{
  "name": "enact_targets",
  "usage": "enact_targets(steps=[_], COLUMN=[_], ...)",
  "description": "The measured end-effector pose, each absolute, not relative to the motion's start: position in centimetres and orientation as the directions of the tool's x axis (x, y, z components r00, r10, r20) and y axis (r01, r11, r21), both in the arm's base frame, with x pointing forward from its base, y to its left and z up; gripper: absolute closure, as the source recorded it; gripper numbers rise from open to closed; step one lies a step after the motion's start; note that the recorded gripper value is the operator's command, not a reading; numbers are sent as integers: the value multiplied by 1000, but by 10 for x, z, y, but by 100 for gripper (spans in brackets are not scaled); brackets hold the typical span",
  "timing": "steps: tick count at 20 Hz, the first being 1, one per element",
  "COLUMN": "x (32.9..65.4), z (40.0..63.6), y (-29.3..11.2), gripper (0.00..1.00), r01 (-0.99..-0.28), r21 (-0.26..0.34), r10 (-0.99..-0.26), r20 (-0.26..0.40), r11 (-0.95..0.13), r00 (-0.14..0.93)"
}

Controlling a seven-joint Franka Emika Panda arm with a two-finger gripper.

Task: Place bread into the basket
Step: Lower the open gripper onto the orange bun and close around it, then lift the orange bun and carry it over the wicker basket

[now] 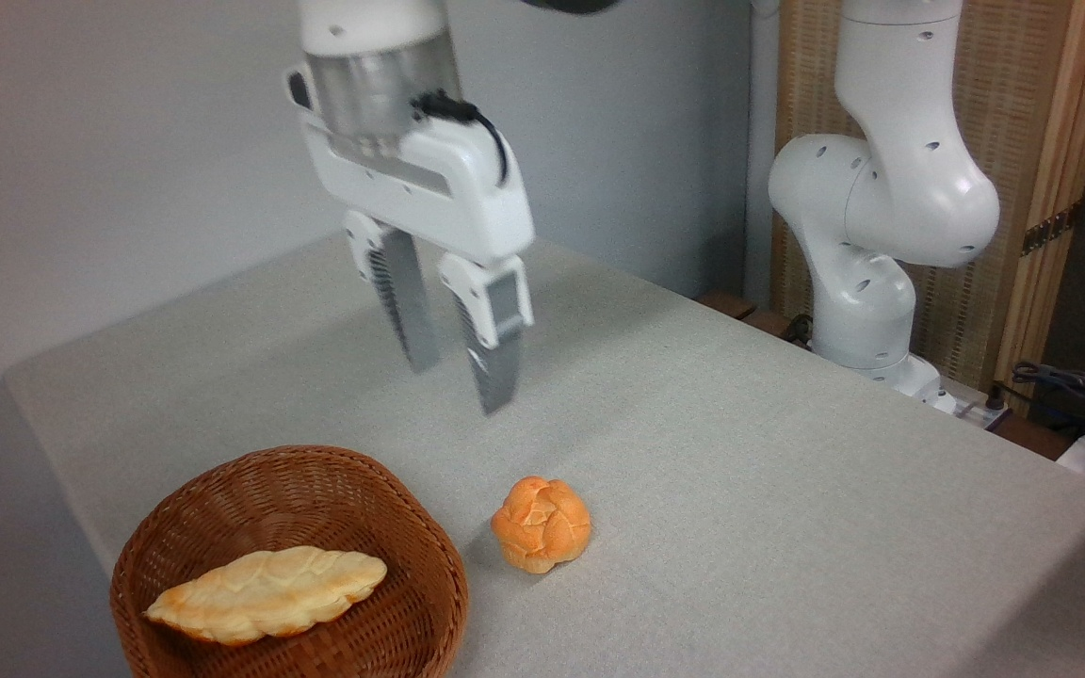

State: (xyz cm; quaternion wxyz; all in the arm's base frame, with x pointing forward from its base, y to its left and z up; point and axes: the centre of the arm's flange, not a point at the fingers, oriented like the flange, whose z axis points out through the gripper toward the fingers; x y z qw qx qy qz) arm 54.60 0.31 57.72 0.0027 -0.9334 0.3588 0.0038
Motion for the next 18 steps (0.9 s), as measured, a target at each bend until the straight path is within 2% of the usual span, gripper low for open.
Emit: enact_targets(steps=[2,7,9,10,11,12,13,14,15,16,18], x=[536,524,521,520,520,519,519,519,520,520,520], z=[543,430,411,409,405,403,401,400,400,399,399], y=[12,16,17,17,16,16,16,16,16,16,16], gripper=[0,0,0,5,29,42,49,64,72,75,75], r01=[-660,-655,-654,-654,-654,-654,-654,-654,-656,-662,-680], r21=[12,3,12,16,21,24,26,27,28,29,30], r10=[-660,-655,-654,-654,-654,-654,-654,-654,-657,-663,-681], r20=[-23,-11,-21,-25,-31,-34,-37,-38,-39,-39,-38], r11=[-751,-756,-756,-756,-756,-756,-756,-756,-754,-749,-733], r00=[751,756,756,756,756,756,755,755,753,748,732])
